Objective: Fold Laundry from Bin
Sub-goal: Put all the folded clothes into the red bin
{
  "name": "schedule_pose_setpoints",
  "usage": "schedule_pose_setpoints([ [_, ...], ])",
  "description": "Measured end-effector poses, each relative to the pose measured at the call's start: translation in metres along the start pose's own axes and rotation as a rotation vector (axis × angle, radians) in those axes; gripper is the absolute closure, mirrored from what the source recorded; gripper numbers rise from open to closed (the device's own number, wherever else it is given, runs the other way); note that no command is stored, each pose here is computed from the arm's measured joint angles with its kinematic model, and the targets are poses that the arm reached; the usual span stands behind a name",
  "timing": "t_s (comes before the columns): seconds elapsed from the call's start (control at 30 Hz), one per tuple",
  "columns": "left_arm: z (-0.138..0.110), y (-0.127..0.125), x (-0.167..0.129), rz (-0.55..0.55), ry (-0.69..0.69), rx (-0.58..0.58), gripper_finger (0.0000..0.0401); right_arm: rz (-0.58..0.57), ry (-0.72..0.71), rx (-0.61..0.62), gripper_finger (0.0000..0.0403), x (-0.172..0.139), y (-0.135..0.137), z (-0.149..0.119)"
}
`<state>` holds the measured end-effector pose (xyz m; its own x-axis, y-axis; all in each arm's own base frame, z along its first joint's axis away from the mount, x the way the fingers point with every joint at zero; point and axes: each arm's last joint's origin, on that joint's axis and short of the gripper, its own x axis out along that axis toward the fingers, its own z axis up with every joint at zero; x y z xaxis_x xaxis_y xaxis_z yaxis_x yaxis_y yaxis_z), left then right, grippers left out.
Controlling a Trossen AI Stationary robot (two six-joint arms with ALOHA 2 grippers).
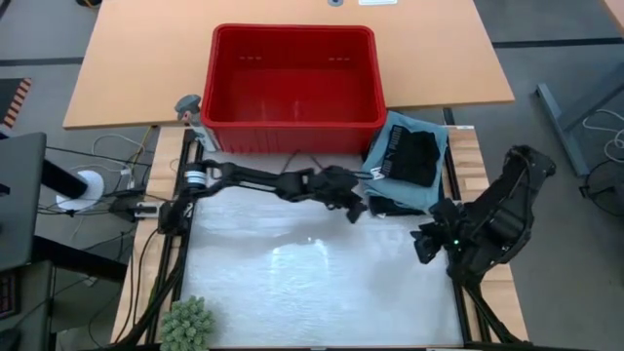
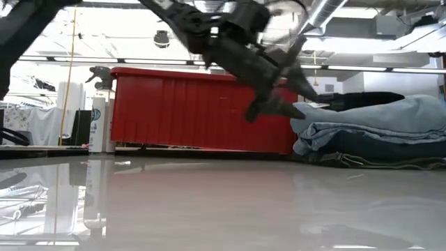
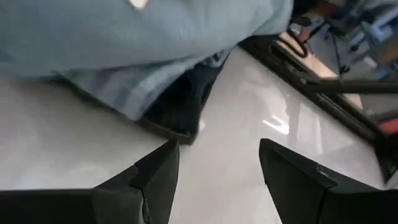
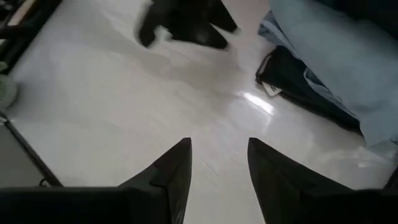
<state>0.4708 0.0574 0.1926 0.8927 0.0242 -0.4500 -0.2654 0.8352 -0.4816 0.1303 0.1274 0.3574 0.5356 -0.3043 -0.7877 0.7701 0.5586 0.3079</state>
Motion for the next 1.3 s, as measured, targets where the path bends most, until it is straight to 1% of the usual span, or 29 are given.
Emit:
schedule_pose_setpoints([
  [0.07,0.005,-0.003,0.020,-0.002,0.024,-0.094,0.0190,0.015,-0.002,-0.013,0.0223,-0.003,-0.002,0.000],
  [0.13,0.004,-0.003,0.036,-0.006,0.085,-0.171,0.0190,0.025,0.000,-0.041,0.0224,-0.005,-0.003,-0.001],
  [0.17,0.005,-0.003,0.044,-0.014,0.095,-0.204,0.0190,0.029,0.000,-0.043,0.0224,-0.005,-0.003,-0.002],
  [0.23,0.003,-0.001,0.057,0.013,0.128,-0.284,0.0190,0.039,-0.010,-0.063,0.0224,-0.006,-0.003,-0.004],
  [0.3,0.001,0.001,0.067,0.045,0.163,-0.356,0.0190,0.050,-0.012,-0.077,0.0224,-0.008,-0.003,-0.006],
  [0.4,-0.007,0.007,0.075,0.104,0.190,-0.428,0.0190,0.069,-0.027,-0.092,0.0224,-0.011,-0.004,-0.009],
  [0.5,-0.013,0.012,0.075,0.178,0.214,-0.495,0.0190,0.093,-0.053,-0.105,0.0224,-0.013,-0.004,-0.010],
  [0.57,-0.014,0.013,0.073,0.227,0.211,-0.519,0.0190,0.102,-0.066,-0.109,0.0224,-0.014,-0.004,-0.011],
  [0.63,-0.013,0.010,0.073,0.262,0.165,-0.536,0.0190,0.108,-0.080,-0.110,0.0224,-0.014,-0.004,-0.011],
  [0.73,-0.005,0.005,0.074,0.215,0.078,-0.544,0.0190,0.113,-0.093,-0.109,0.0224,-0.014,-0.004,-0.010],
  [0.8,-0.001,0.003,0.074,0.192,0.037,-0.579,0.0190,0.113,-0.095,-0.116,0.0224,-0.014,-0.004,-0.010],
  [0.87,-0.002,0.002,0.075,0.199,0.037,-0.607,0.0190,0.112,-0.097,-0.128,0.0224,-0.014,-0.004,-0.010],
  [0.97,-0.011,0.003,0.075,0.254,0.069,-0.615,0.0190,0.113,-0.099,-0.135,0.0224,-0.014,-0.004,-0.010],
  [1.07,-0.013,0.000,0.075,0.288,0.032,-0.612,0.0190,0.113,-0.099,-0.135,0.0224,-0.014,-0.004,-0.010],
  [1.2,-0.009,-0.006,0.077,0.239,-0.027,-0.659,0.0190,0.119,-0.120,-0.138,0.0224,-0.014,-0.003,-0.010],
  [1.27,-0.016,-0.004,0.085,0.226,-0.034,-0.671,0.0190,0.119,-0.121,-0.139,0.0224,-0.014,-0.003,-0.010],
  [1.3,-0.021,-0.002,0.086,0.232,-0.007,-0.685,0.0190,0.120,-0.121,-0.140,0.0224,-0.014,-0.003,-0.010],
])
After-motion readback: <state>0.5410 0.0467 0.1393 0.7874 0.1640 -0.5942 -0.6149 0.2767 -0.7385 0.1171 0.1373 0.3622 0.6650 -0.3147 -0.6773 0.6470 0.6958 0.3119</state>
